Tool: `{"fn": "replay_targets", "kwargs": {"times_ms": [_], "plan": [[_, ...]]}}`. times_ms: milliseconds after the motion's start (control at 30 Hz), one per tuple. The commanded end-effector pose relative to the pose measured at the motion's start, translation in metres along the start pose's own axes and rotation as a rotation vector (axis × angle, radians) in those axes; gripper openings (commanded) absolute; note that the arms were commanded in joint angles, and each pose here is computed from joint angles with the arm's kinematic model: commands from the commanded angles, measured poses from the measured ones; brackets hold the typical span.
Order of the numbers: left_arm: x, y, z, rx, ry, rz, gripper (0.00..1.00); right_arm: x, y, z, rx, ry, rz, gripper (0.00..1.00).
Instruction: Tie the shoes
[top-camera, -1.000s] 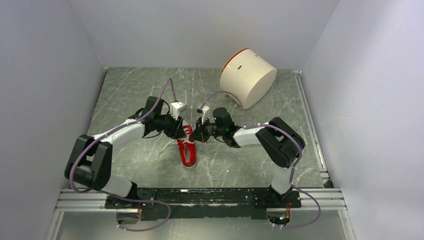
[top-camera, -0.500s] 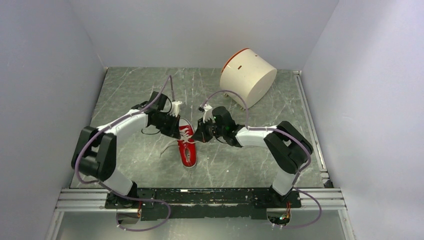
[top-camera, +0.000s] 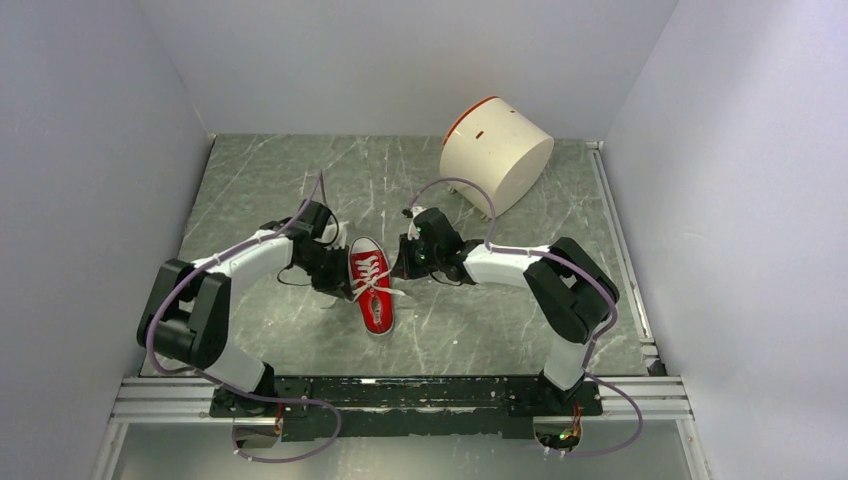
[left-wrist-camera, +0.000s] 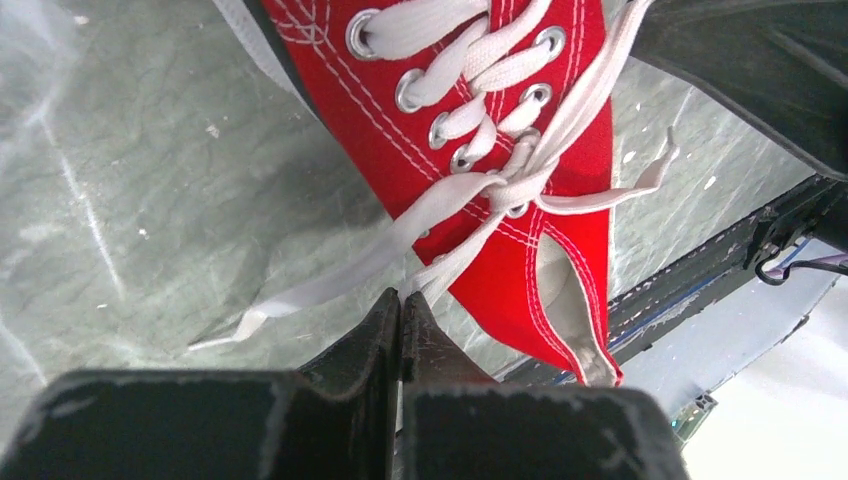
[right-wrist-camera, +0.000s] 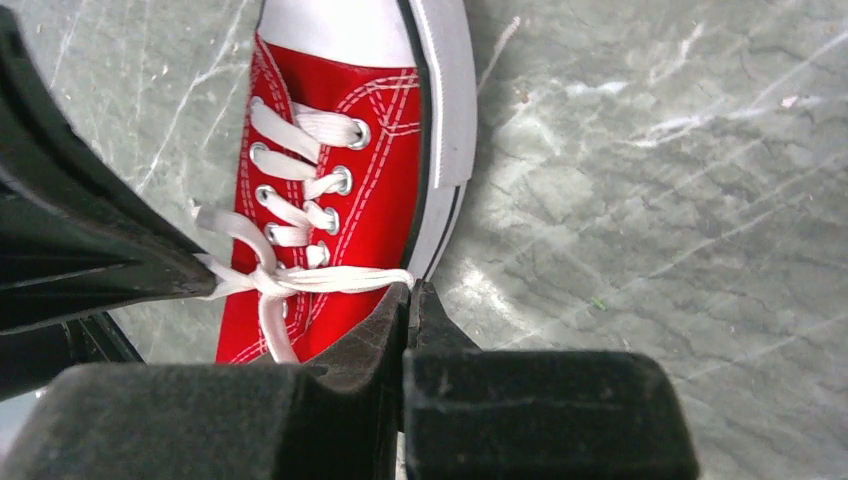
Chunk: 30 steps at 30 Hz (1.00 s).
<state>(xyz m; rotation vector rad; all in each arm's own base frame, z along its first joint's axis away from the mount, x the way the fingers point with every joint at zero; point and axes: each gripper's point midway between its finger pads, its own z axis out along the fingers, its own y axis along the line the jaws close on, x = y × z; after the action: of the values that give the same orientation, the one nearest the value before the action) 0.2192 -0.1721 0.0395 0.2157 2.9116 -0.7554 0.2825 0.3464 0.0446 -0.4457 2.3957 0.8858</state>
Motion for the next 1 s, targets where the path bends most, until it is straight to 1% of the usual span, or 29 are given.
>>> {"fn": "replay_targets", "kwargs": {"times_ms": [0, 100, 200, 333, 433, 633, 967], "plan": [[0.011, 0.014, -0.012, -0.077, 0.002, -0.068, 0.05, 0.000, -0.025, 0.000, 0.113, 0.000, 0.083, 0.00], [0.015, 0.026, -0.015, -0.105, 0.001, -0.105, 0.05, 0.001, -0.031, -0.003, 0.127, -0.004, 0.114, 0.00], [0.019, 0.035, -0.019, -0.139, 0.017, -0.181, 0.05, 0.002, -0.035, -0.005, 0.135, -0.009, 0.132, 0.00], [0.029, 0.042, -0.021, -0.131, 0.048, -0.285, 0.05, 0.003, -0.038, -0.005, 0.138, -0.011, 0.155, 0.00], [0.035, 0.042, -0.024, -0.123, 0.047, -0.332, 0.05, 0.001, -0.039, -0.006, 0.140, -0.023, 0.175, 0.00], [0.053, 0.047, -0.018, -0.123, 0.071, -0.368, 0.05, -0.004, -0.044, -0.013, 0.152, -0.060, 0.229, 0.00], [0.063, 0.057, -0.015, -0.169, 0.105, -0.382, 0.05, -0.021, -0.057, -0.026, 0.142, -0.142, 0.330, 0.00]]}}
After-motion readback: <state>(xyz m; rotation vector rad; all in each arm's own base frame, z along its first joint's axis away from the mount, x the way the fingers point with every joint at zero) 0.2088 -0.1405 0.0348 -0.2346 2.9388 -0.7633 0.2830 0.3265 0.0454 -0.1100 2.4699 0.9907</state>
